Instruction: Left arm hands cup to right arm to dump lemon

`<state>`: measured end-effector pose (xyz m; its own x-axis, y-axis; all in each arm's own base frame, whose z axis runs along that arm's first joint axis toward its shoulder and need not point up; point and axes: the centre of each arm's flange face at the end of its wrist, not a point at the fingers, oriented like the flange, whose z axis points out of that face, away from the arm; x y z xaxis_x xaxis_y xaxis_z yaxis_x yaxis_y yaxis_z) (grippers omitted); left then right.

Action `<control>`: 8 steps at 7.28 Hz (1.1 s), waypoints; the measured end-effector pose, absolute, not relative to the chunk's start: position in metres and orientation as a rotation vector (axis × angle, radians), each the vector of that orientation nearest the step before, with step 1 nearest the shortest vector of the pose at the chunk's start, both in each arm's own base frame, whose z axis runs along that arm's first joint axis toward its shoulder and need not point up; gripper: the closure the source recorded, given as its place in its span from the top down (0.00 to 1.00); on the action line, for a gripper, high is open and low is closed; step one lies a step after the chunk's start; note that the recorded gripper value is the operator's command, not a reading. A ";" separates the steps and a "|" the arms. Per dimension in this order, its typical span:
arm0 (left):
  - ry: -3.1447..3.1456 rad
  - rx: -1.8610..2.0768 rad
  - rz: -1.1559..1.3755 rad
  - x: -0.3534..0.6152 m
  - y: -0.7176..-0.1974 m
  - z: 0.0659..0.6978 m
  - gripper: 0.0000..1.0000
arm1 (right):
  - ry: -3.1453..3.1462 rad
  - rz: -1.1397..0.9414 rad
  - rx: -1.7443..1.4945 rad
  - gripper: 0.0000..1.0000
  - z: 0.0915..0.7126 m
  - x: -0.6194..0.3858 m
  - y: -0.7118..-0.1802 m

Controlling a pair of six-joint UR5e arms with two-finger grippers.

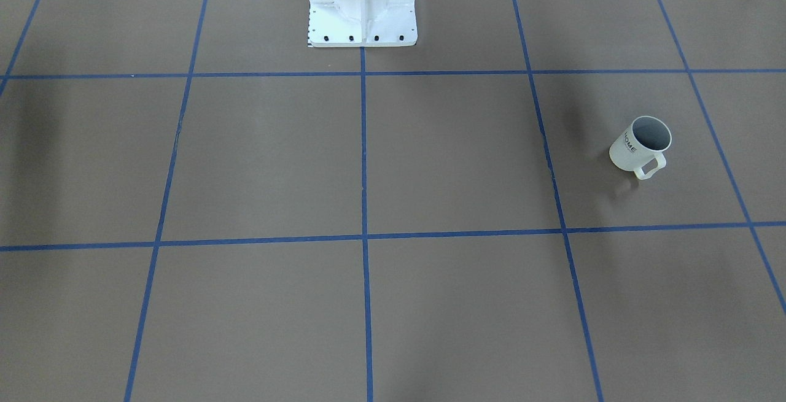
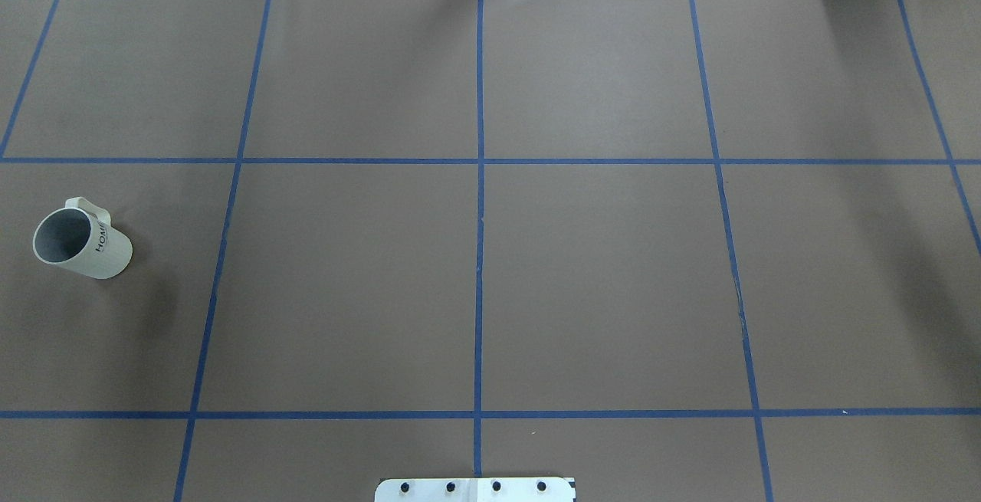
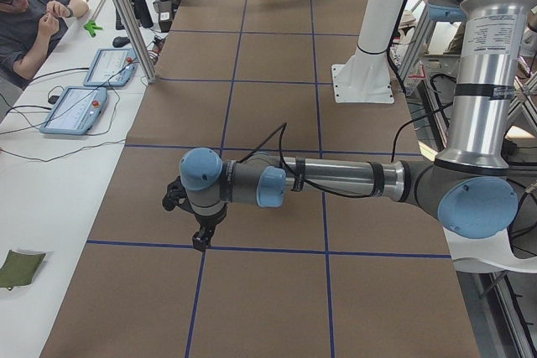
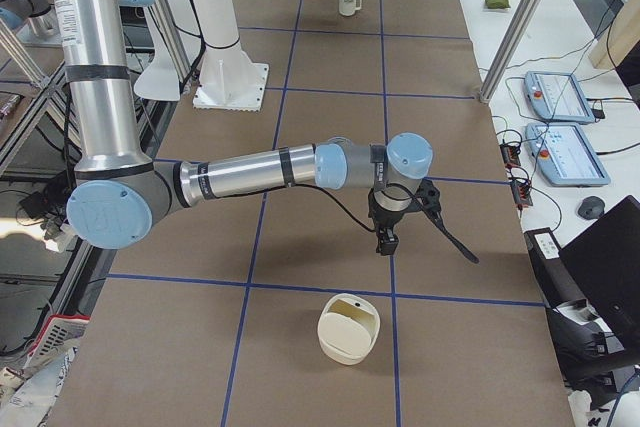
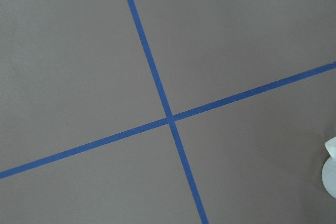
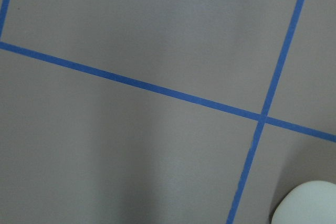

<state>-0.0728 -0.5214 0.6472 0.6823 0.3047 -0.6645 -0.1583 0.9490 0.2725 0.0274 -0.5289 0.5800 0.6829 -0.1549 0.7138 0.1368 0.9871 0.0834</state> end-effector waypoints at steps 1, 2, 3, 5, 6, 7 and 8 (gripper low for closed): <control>0.766 0.188 0.232 -0.075 -0.528 0.659 1.00 | -0.818 -0.133 0.032 1.00 0.591 0.044 -0.521; 0.761 0.173 0.180 -0.076 -0.535 0.660 1.00 | -0.831 -0.120 0.050 1.00 0.600 0.054 -0.512; 0.752 0.165 0.132 -0.077 -0.539 0.656 1.00 | -0.840 -0.115 0.068 1.00 0.606 0.060 -0.505; 0.707 0.180 0.070 -0.079 -0.541 0.632 1.00 | -0.847 -0.107 0.078 1.00 0.610 0.063 -0.501; 0.696 0.187 0.055 -0.078 -0.540 0.624 1.00 | -0.847 -0.103 0.075 1.00 0.612 0.064 -0.499; 0.692 0.192 0.049 -0.078 -0.539 0.620 1.00 | -0.846 -0.096 0.070 1.00 0.616 0.066 -0.498; 0.691 0.194 0.049 -0.077 -0.538 0.618 1.00 | -0.843 -0.090 0.064 1.00 0.621 0.068 -0.497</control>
<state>-0.0769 -0.5380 0.6176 0.7703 0.1088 -0.6283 0.0194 0.9809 0.1936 0.0685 -0.4970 0.6213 0.6615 -0.1045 0.7426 0.0539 0.9943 0.0919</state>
